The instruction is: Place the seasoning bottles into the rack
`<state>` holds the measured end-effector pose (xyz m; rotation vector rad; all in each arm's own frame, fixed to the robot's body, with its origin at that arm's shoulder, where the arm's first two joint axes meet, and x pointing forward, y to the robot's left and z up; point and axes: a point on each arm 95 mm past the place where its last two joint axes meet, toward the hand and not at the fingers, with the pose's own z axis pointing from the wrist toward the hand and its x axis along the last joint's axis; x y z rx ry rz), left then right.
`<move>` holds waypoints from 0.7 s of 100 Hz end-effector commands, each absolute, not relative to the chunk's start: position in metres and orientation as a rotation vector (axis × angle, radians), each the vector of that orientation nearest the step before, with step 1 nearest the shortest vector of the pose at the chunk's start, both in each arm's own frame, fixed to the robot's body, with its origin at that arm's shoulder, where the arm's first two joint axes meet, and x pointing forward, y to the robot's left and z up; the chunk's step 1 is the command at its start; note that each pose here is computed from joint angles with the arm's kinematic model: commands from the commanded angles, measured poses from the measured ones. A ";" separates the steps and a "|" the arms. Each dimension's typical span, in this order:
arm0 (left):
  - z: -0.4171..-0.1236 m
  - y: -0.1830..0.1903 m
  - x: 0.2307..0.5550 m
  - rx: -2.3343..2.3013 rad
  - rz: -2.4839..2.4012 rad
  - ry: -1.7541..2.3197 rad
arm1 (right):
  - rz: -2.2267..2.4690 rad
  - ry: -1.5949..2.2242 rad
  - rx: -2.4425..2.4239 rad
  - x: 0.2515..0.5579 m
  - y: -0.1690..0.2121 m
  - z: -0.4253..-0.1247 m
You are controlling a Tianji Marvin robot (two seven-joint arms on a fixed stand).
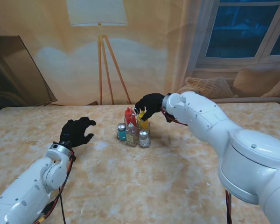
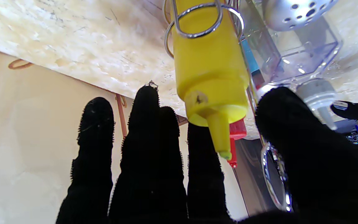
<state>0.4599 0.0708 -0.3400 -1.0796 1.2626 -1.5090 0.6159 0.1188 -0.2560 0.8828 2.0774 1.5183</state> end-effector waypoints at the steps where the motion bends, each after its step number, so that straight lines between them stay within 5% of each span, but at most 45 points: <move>1: -0.340 0.069 0.459 -1.083 -1.509 1.270 | 1.513 2.064 0.859 0.618 0.113 -0.246; 35: -0.340 0.069 0.458 -1.080 -1.513 1.270 | 1.492 1.933 0.796 0.600 0.063 -0.216; 70: -0.341 0.063 0.459 -1.094 -1.520 1.285 | 1.500 1.815 0.798 0.567 0.010 -0.215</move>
